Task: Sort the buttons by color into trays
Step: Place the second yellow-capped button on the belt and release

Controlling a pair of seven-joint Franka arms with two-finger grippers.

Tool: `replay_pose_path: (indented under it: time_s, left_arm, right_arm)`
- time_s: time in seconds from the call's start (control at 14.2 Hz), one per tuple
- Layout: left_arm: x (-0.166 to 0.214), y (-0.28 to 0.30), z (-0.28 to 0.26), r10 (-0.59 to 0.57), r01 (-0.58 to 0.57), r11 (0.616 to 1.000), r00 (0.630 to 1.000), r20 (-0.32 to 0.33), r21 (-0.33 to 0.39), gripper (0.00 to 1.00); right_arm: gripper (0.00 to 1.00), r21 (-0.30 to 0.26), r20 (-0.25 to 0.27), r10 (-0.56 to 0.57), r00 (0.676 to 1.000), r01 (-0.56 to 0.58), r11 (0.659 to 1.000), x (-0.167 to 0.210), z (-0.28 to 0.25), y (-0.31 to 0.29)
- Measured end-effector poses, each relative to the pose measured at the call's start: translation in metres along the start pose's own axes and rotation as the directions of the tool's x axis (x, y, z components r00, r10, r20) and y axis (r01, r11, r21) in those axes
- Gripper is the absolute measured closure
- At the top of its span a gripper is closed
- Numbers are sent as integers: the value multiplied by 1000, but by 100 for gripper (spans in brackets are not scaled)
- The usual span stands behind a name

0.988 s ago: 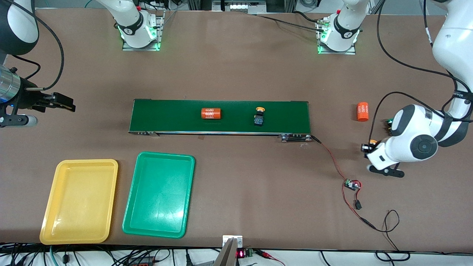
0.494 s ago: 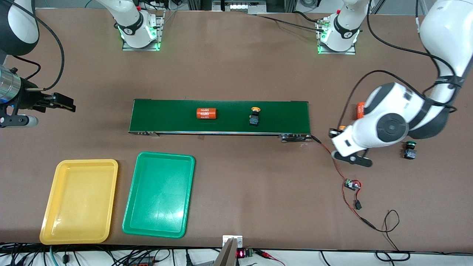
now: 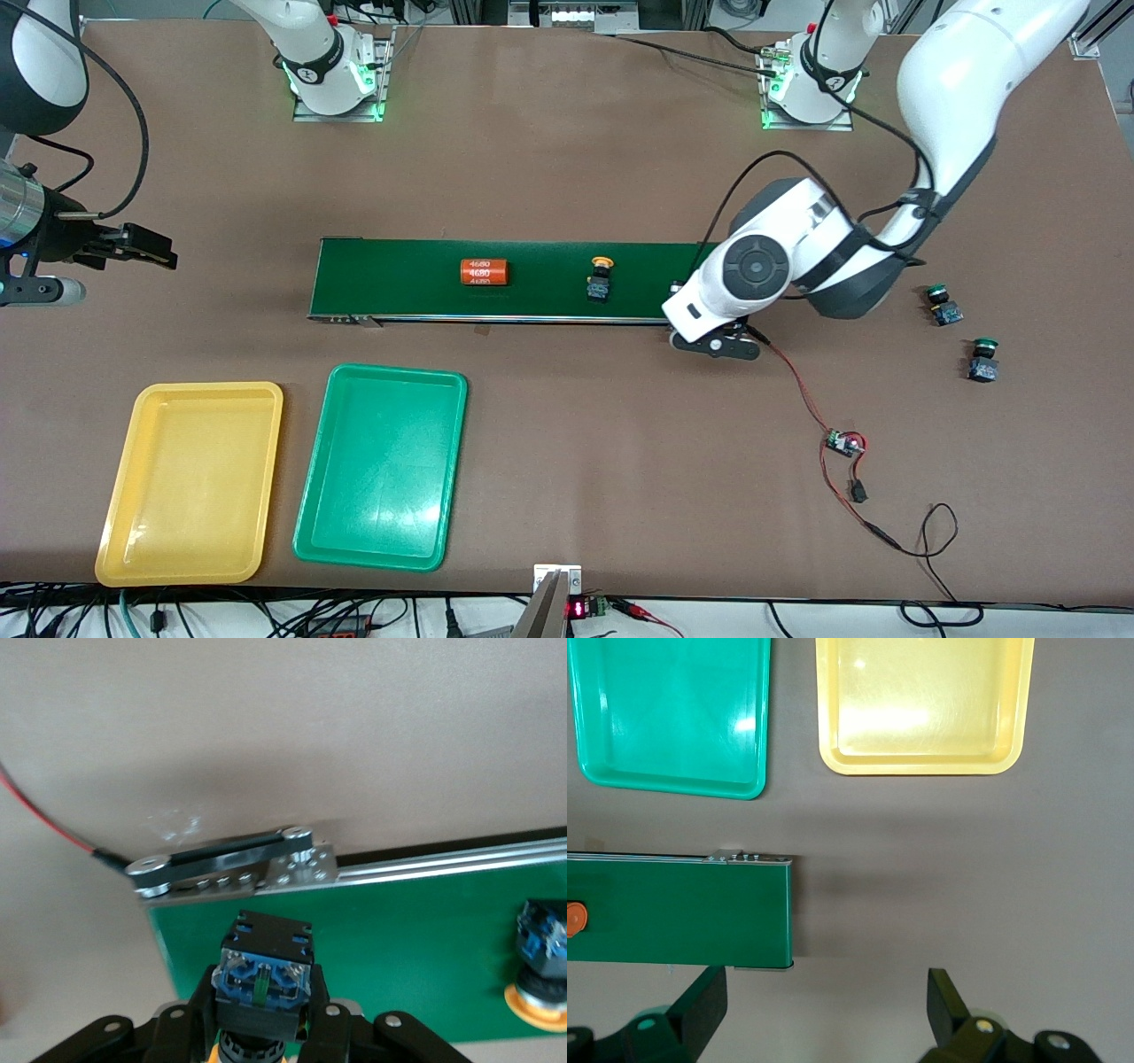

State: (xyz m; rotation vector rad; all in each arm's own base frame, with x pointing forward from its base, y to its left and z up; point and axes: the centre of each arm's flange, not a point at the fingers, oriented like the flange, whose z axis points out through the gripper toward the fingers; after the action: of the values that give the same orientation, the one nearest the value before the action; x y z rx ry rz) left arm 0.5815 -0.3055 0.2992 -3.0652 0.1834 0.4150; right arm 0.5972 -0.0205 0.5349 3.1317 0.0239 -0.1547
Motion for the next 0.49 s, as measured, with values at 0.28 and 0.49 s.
replay_pose_path:
  time_s: [0.28,0.49]
  left_arm:
    - [3,-2,37,-39,39,999,997,61,12,59]
    - [-6,3,53,-47,45,999,995,90,29,59]
  right_arm:
    - [0,0,0,-19,1000,19,1000,0,0,0]
    - [0,22,-1,-13,1000,13,1000,0,1,2]
